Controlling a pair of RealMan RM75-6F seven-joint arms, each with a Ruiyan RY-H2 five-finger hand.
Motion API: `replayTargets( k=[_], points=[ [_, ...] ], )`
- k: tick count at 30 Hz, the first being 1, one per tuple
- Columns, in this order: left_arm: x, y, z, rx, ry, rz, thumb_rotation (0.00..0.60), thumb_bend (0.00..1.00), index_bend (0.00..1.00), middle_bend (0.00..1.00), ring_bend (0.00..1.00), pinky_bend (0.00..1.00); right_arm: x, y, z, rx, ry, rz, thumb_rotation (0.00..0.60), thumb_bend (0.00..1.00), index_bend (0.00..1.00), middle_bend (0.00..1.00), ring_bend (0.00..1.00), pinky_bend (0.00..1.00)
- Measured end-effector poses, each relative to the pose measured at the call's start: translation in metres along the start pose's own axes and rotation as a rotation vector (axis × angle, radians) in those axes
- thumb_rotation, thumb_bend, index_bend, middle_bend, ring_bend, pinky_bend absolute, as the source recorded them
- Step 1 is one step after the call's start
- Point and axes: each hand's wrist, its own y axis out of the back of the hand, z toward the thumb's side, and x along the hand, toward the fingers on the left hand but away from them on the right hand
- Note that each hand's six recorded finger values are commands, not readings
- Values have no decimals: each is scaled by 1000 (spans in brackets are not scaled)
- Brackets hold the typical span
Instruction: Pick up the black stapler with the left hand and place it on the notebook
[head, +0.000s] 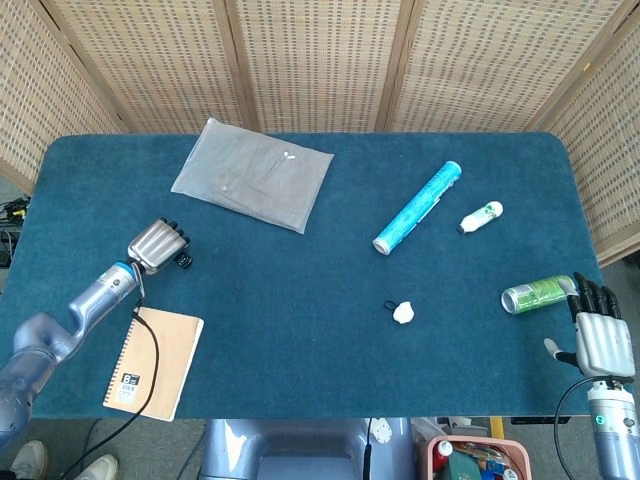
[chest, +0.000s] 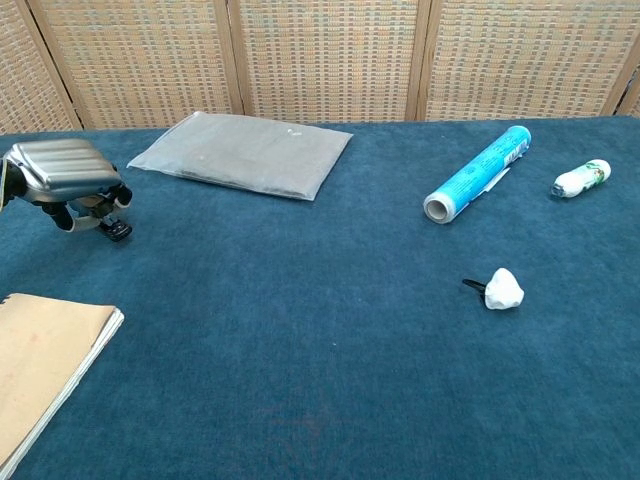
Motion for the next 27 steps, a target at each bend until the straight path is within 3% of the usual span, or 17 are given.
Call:
replayTargets(
  k=[7,16,27],
  points=[
    [-9,11,-5,-18,-11,68,600,532,743,500,356,454,0,0,-2,-14,-3,4,600,172,0,0,0,0],
    [-46,28,-7,-37,-55,159,600,536,744,500,356,454,0,0,-2,-29,7,3,600,173,0,0,0,0],
    [-121,62,43,-35,-194,250,600,535,744,500,356,454,7,3,7,-43,45,-8,600,173,0,0,0,0]
  ],
)
